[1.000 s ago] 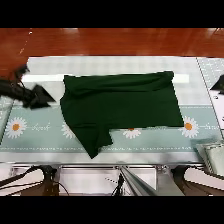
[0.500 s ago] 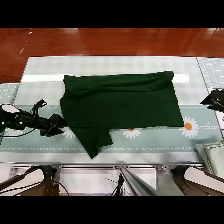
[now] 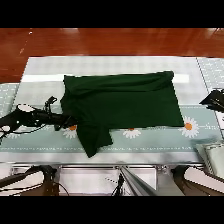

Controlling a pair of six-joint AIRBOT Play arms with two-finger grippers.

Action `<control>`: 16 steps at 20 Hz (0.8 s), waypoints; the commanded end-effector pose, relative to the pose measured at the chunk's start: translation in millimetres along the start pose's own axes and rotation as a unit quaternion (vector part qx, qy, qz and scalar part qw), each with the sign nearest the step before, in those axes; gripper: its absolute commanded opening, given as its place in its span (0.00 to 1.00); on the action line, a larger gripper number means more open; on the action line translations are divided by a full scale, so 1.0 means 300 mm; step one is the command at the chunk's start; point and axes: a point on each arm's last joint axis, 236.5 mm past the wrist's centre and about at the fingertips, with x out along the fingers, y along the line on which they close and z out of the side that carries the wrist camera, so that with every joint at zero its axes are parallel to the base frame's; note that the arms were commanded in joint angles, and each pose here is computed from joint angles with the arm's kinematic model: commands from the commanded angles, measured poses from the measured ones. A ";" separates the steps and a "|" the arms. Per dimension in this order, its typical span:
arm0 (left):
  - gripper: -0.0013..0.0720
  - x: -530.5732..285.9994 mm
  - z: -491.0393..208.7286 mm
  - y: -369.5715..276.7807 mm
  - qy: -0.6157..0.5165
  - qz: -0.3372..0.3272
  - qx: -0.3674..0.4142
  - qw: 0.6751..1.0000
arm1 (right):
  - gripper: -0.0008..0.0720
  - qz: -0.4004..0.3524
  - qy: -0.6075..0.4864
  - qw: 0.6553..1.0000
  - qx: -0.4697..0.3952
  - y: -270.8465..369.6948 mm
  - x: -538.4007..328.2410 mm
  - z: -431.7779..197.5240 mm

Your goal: Fold the shirts.

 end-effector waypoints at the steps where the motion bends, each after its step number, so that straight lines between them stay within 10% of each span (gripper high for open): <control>1: 0.05 0.015 0.016 0.019 -0.011 0.015 0.007 1.000 | 0.69 -0.008 0.021 1.000 0.007 -0.029 0.024 -0.043; 3: 0.05 0.012 0.009 0.018 -0.006 0.012 0.013 1.000 | 0.84 0.013 0.060 0.998 0.028 -0.028 0.079 -0.132; 16: 0.05 0.011 -0.011 0.011 0.007 0.007 0.039 0.999 | 0.82 0.072 0.078 0.992 0.068 0.061 0.367 -0.230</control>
